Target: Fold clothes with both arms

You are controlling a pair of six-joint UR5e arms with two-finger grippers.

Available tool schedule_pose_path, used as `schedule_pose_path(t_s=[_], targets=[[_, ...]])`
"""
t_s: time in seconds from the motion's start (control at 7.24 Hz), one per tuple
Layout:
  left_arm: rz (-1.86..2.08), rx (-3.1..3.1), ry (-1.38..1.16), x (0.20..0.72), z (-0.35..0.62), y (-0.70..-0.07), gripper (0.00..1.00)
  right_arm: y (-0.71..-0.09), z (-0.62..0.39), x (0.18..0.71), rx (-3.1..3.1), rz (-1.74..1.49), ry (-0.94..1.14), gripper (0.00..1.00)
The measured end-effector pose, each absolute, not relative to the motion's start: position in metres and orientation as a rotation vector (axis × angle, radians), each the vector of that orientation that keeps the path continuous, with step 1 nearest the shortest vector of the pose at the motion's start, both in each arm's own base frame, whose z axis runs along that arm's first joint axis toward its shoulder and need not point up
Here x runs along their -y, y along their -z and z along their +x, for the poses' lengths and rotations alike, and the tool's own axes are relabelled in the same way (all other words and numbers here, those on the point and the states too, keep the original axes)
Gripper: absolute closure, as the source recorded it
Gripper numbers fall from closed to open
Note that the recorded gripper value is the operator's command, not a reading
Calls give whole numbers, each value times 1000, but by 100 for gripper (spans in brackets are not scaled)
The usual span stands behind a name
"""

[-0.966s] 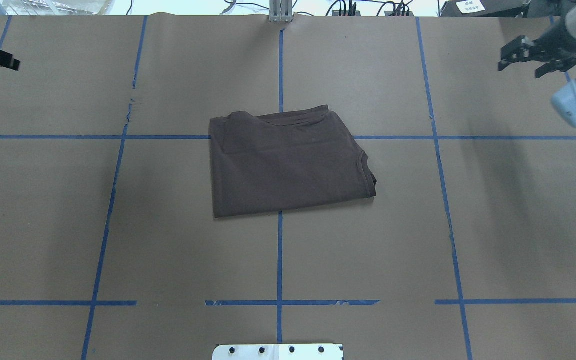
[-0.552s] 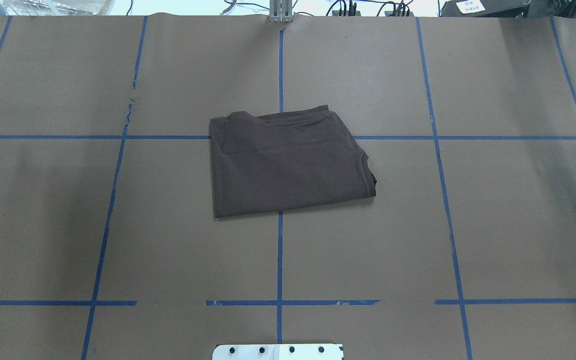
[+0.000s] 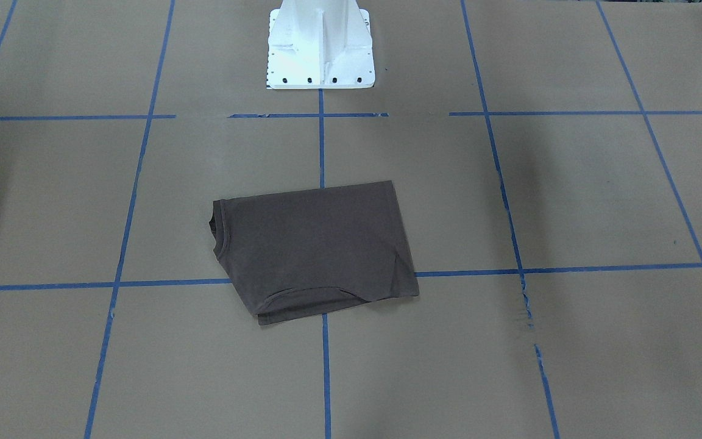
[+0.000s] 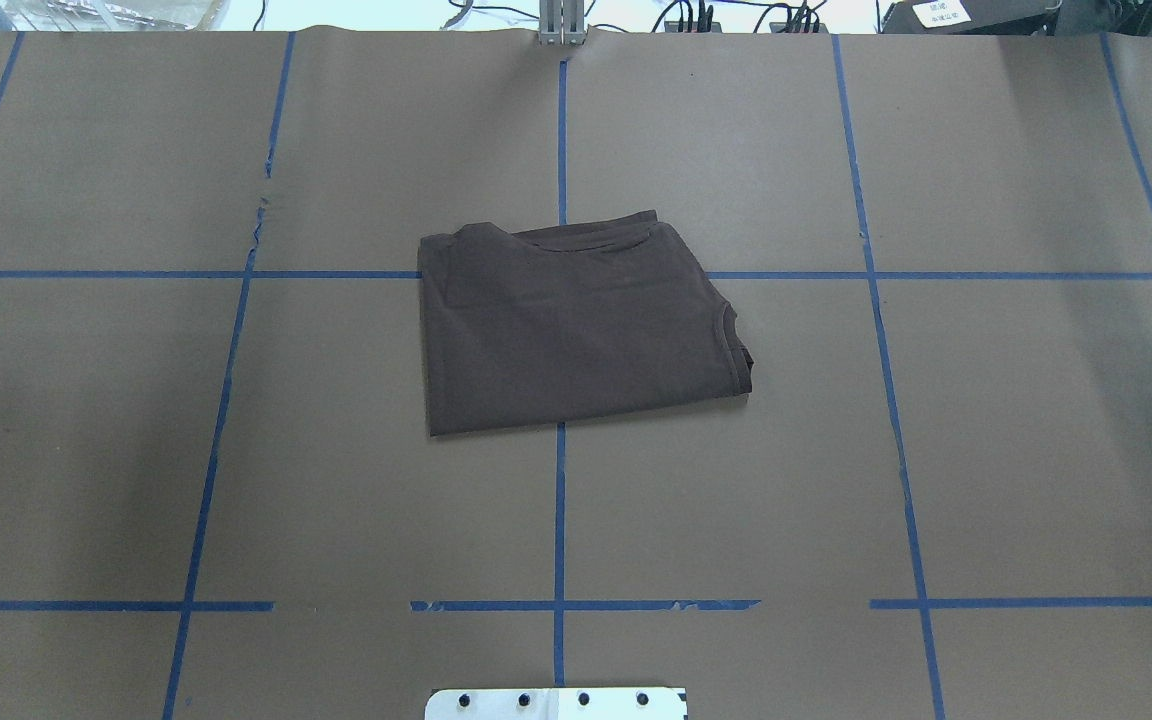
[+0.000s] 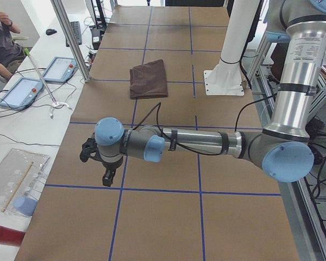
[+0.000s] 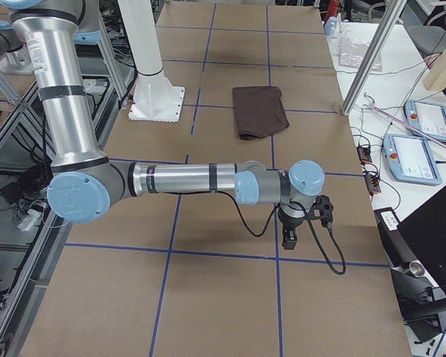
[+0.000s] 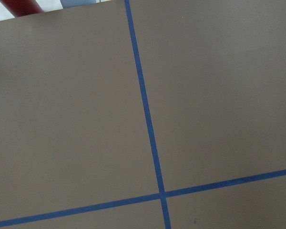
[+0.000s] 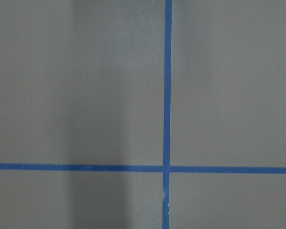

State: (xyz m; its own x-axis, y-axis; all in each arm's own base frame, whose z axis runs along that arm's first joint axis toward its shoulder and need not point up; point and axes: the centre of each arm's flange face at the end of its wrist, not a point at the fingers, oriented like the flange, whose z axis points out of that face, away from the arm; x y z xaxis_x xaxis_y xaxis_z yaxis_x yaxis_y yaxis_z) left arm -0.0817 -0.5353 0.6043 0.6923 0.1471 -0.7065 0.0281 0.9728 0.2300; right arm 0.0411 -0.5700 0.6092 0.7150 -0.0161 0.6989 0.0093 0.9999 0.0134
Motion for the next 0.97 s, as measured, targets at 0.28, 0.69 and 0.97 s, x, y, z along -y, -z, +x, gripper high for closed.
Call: schedule_pose_path(t_s=[0.28, 0.69, 0.97], targets=[[209, -796, -28, 516, -73, -600, 0, -606, 38, 560, 780, -21, 24, 0], [195, -785, -8, 513, -69, -597, 0, -600, 29, 559, 794, -19, 38, 0], [207, -785, -4, 498, -69, -587, 0, -599, 28, 554, 795, -16, 41, 0]])
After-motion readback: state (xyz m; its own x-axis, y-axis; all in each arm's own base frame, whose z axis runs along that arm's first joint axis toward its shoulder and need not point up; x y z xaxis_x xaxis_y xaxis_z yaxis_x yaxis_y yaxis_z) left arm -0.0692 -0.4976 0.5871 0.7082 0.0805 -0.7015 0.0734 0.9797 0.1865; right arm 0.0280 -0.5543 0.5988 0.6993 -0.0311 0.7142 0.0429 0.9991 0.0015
